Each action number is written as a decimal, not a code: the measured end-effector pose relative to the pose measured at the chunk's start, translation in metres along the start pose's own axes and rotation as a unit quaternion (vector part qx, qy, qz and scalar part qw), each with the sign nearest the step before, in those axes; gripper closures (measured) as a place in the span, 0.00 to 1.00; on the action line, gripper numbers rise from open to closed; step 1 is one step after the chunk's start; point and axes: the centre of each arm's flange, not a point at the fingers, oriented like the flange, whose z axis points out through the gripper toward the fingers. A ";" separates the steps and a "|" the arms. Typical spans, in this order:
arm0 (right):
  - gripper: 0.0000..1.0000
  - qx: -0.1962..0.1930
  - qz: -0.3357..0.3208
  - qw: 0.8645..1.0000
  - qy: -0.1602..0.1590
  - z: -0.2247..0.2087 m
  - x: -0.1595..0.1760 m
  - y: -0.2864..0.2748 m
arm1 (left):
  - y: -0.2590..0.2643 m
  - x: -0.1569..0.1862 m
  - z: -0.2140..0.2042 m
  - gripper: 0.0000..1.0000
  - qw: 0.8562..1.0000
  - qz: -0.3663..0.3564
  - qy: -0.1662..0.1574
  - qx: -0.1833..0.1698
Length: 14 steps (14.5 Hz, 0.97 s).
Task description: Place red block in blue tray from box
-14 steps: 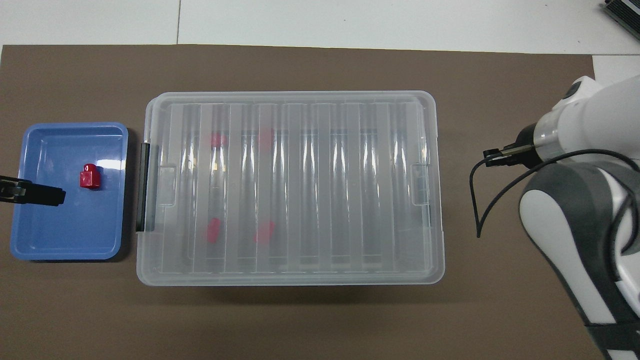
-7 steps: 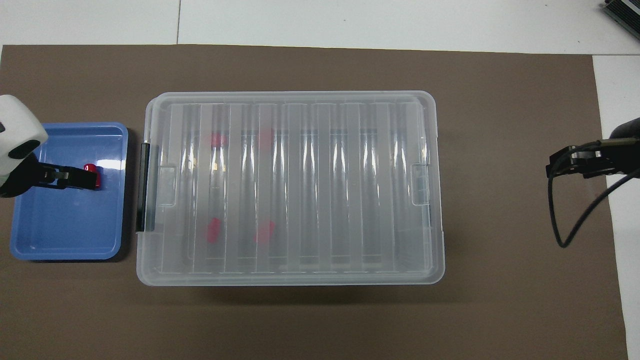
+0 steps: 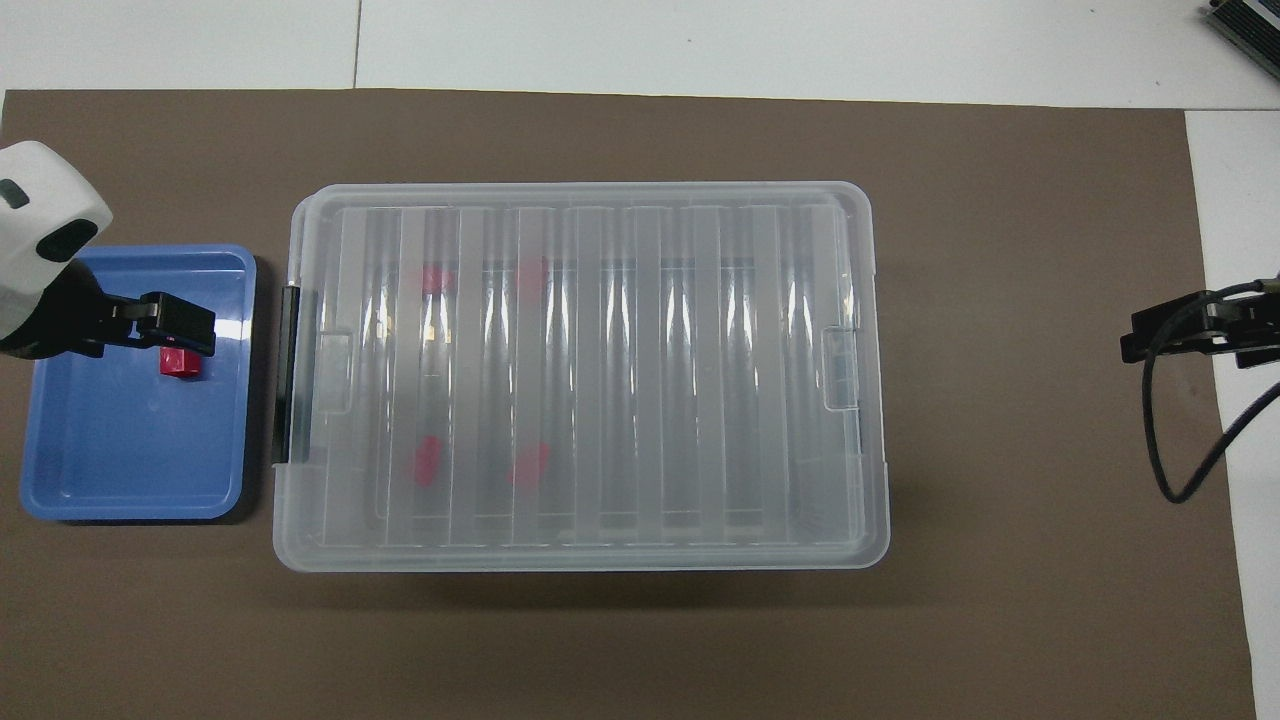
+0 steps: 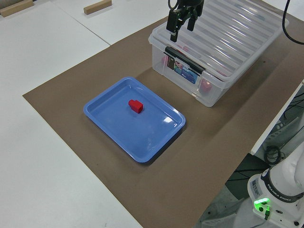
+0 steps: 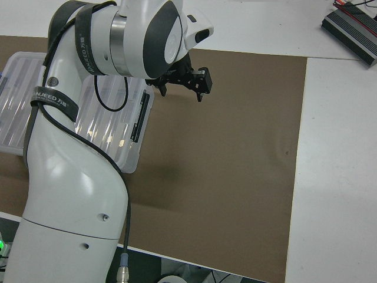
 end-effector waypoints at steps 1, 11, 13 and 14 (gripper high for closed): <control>0.00 -0.005 -0.002 1.000 0.000 0.000 0.000 -0.002 | 0.001 -0.002 -0.004 0.00 1.000 0.000 0.004 0.000; 0.00 -0.007 -0.006 1.000 0.002 -0.002 0.000 -0.006 | -0.007 -0.010 -0.017 0.00 1.000 -0.008 0.013 -0.001; 0.00 -0.007 -0.006 1.000 0.002 -0.002 0.000 -0.006 | -0.009 -0.010 -0.017 0.00 1.000 -0.010 0.013 -0.001; 0.00 -0.007 -0.006 1.000 0.002 -0.002 0.000 -0.006 | -0.010 -0.010 -0.017 0.00 1.000 -0.010 0.013 -0.001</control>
